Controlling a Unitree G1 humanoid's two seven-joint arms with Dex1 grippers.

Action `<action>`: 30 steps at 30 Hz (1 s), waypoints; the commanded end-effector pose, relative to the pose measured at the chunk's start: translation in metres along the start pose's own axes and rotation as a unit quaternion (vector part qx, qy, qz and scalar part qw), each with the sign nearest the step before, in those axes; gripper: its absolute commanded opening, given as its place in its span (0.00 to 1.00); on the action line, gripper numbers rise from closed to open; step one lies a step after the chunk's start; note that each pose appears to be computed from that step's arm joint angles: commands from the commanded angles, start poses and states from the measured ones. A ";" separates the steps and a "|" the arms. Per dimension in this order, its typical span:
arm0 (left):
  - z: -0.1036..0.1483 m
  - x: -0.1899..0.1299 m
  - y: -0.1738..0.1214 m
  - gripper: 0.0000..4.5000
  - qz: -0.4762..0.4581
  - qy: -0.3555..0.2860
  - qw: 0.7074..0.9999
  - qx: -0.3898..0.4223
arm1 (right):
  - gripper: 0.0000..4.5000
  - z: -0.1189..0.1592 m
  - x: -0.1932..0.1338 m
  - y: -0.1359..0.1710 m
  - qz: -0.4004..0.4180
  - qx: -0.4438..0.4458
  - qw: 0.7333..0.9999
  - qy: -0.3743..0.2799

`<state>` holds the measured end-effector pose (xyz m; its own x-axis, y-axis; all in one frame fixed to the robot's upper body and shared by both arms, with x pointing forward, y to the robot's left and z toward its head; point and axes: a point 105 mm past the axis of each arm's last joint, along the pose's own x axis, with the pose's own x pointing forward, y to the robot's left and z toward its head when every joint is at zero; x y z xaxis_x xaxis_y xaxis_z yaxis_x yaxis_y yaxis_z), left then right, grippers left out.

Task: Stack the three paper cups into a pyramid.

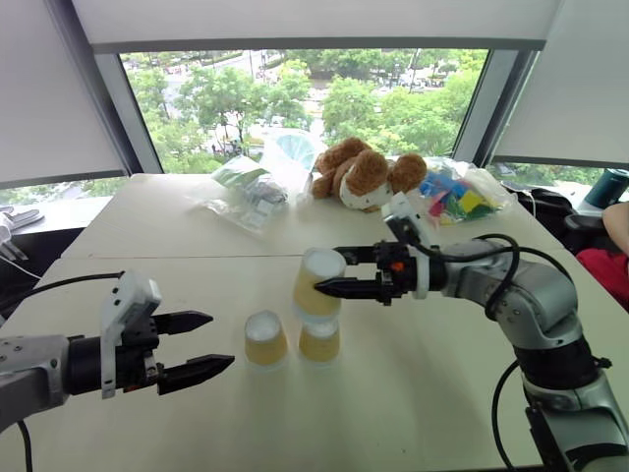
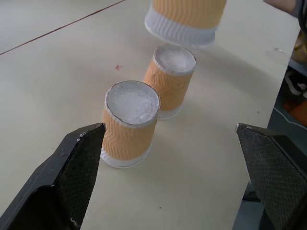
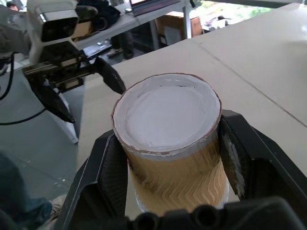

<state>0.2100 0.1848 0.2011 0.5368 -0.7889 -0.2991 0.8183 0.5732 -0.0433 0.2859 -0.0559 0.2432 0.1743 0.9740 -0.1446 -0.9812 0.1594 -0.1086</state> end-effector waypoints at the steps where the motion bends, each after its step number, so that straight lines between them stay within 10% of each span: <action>1: 0.008 -0.001 -0.007 1.00 0.001 -0.019 1.000 0.019 | 0.52 0.001 0.011 0.005 0.013 -0.022 1.000 -0.007; 25: -0.006 0.011 -0.010 1.00 0.010 -0.015 1.000 0.021 | 0.52 -0.020 0.045 -0.006 0.046 -0.090 0.994 0.031; 30: -0.006 0.013 -0.008 1.00 0.015 -0.017 1.000 0.022 | 0.99 -0.019 0.045 -0.006 0.048 -0.088 0.995 0.031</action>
<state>0.2093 0.1737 0.1872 0.5620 -0.7760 -0.2862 0.8062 0.5913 -0.0200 0.3053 -0.0200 0.2074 0.1083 0.9640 -0.2427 -0.9727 0.0524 -0.2261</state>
